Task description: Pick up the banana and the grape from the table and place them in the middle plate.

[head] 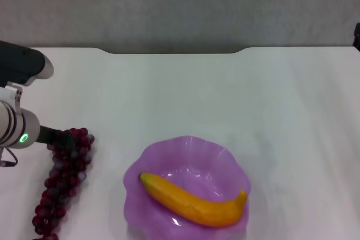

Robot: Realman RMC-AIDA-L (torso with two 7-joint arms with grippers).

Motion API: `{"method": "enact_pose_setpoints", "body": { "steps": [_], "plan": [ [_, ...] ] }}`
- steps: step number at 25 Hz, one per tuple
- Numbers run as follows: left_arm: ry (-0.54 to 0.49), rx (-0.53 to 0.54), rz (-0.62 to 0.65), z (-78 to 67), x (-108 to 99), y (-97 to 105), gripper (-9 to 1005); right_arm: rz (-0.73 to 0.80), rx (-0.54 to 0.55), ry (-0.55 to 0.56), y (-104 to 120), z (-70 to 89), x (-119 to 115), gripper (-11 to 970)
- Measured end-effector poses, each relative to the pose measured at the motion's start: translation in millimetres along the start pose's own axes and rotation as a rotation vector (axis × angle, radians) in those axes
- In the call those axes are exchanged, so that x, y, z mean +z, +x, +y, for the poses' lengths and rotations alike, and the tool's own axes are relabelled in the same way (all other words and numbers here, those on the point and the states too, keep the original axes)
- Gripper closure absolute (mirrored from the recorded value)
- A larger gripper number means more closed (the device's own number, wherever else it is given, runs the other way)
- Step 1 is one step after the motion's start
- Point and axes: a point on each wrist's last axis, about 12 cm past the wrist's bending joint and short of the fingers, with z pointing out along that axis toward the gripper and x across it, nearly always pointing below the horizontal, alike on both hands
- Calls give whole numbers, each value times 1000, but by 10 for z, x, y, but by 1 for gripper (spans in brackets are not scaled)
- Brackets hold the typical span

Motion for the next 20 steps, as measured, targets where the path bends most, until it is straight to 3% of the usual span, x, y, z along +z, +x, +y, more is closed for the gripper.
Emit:
{"method": "enact_pose_setpoints", "body": {
  "steps": [7,20],
  "plan": [
    [-4,4,-49,16,-109,-11,682,1,-3,-3,4,10,3,210],
    [-19,35,-160,8,-524,-66,749,9,-9,-11,11,22,3,213]
  ]
}}
